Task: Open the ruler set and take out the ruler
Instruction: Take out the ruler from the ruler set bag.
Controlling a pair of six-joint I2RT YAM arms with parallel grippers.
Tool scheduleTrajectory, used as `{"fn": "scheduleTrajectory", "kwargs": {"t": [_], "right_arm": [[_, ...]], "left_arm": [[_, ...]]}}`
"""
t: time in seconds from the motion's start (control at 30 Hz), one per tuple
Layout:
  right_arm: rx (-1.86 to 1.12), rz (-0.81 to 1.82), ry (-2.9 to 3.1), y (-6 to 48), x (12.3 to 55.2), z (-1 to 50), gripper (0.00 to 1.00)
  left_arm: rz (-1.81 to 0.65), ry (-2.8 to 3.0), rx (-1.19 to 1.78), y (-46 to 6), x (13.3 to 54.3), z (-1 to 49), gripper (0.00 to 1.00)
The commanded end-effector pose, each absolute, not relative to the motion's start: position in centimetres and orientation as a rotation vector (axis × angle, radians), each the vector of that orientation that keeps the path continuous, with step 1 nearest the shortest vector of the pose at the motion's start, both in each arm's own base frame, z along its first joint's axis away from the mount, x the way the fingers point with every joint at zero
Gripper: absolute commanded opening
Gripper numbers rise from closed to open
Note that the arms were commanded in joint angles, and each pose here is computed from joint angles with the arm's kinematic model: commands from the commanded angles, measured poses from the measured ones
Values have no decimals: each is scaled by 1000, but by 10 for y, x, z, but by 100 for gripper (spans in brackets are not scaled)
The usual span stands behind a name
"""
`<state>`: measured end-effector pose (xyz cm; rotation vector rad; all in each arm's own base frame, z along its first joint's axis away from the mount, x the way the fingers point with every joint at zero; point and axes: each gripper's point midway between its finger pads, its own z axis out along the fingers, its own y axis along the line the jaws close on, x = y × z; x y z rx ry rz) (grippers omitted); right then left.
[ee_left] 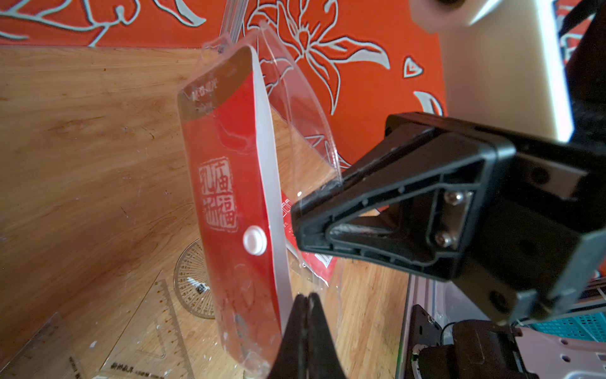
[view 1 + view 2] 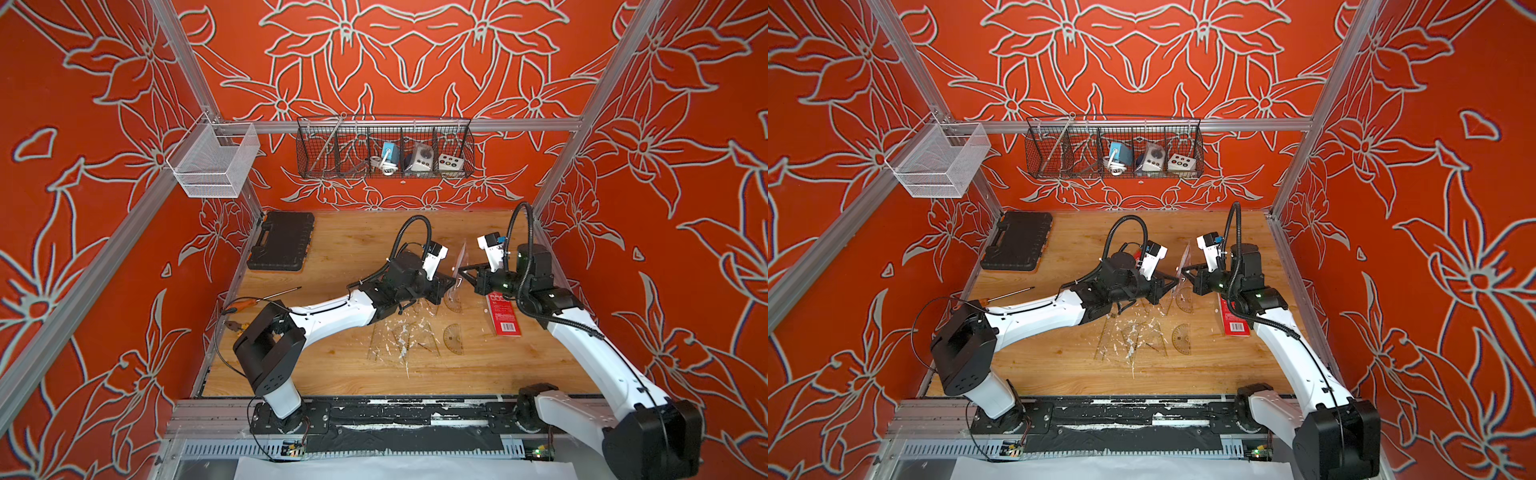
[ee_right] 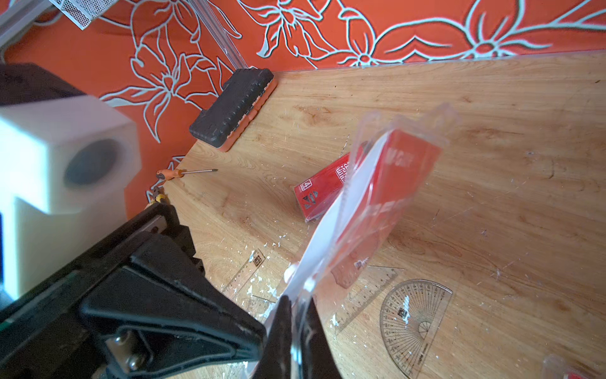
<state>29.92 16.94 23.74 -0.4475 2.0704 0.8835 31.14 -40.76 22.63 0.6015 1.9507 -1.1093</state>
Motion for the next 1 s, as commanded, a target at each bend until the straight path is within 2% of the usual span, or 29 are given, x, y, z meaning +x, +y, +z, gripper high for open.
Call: {"fn": "scheduleTrajectory", "kwargs": {"t": [0.0, 0.3, 0.5, 0.97], "right_arm": [[-477, 873, 2033, 171, 296, 250, 0], [-505, 896, 2030, 174, 291, 251, 0], [-547, 955, 2027, 182, 286, 252, 0], [-678, 1015, 2026, 199, 270, 258, 0]], "left_arm": [[-1059, 1965, 614, -409, 316, 223, 0], [-1000, 1986, 564, -405, 326, 217, 0], [-977, 1983, 547, -410, 336, 217, 4], [-987, 1939, 485, -415, 348, 221, 30]]}}
